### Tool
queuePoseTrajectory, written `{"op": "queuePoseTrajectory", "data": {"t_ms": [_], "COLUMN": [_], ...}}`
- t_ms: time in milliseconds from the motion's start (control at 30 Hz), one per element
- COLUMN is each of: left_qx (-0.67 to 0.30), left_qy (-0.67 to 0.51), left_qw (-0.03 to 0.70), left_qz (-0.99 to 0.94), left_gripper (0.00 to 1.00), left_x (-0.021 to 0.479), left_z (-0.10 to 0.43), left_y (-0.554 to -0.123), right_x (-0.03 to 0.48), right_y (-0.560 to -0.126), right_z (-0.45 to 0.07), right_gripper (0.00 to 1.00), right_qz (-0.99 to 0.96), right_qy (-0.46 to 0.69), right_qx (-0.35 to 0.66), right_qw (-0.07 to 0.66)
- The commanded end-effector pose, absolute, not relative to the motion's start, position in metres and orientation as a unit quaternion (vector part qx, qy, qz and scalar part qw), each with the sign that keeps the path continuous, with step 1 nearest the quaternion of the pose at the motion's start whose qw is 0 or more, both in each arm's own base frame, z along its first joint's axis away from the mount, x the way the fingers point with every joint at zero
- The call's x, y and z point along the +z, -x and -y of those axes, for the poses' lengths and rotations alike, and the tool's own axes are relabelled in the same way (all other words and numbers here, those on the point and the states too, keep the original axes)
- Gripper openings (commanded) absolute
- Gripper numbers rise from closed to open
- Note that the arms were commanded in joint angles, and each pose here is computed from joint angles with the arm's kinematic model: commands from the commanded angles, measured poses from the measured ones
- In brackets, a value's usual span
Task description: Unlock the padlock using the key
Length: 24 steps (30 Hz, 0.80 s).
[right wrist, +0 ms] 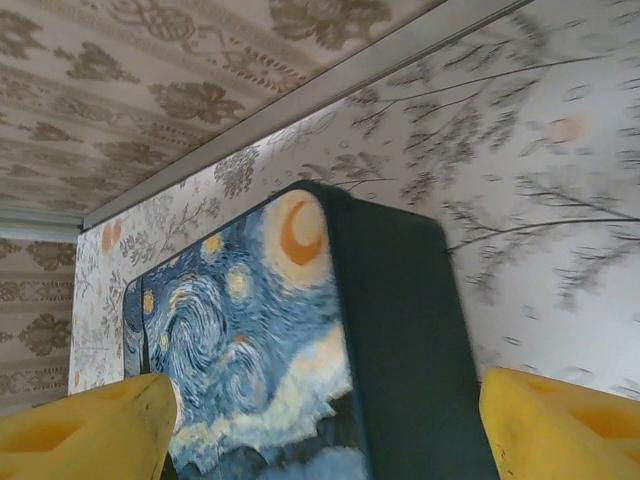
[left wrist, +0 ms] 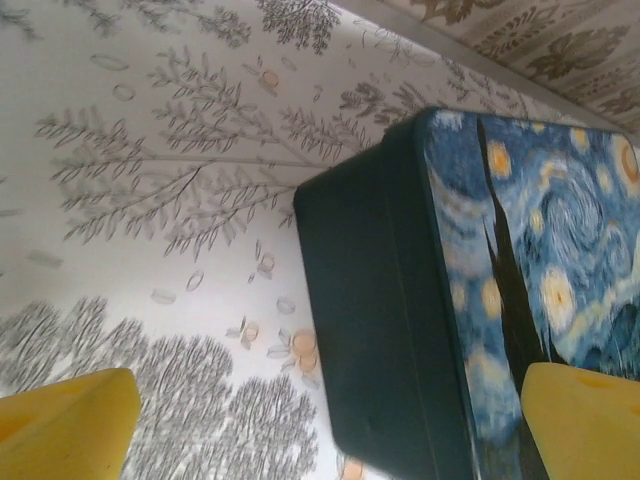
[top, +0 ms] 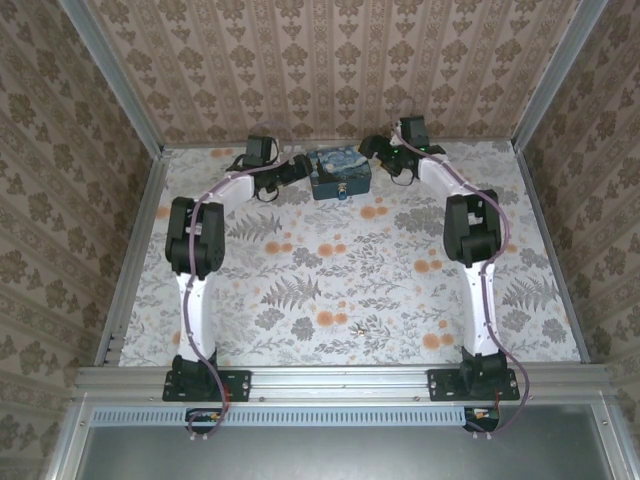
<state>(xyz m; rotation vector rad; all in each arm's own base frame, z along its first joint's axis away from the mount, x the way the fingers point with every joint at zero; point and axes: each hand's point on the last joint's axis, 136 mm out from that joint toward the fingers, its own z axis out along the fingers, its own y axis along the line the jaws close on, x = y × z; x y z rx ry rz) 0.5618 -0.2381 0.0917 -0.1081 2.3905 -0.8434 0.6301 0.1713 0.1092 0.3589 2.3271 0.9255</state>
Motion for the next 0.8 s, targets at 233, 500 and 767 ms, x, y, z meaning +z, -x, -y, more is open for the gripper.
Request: {"op": "queuePoseTrajectory", "data": {"t_ms": [233,500,767], "left_qx": [-0.397,-0.403,-0.398], "left_qy": [0.031,0.009,-0.015], "left_qw": [0.27,0.26,0.257], "left_qz": [-0.877,-0.877,-0.881], "left_gripper": [1.0,1.0,1.0], "left_x": [0.101,0.101,0.105], "left_z": [0.286,0.301,0.31], "left_y": [-0.577,-0.547,-0.494], "right_x": [0.098,0.096,0.094], "right_y": [-0.613,-0.577,-0.519], "right_z": [-0.207,-0.217,-0.218], "right_gripper": [0.7,0.52,0.47], "right_qz": [-0.888,-0.885,-0.875], "right_qy": [-0.118,-0.114,-0.123], "right_qx": [0.361,0.377,0.39], "right_qw": [0.26,0.25,0.258]}}
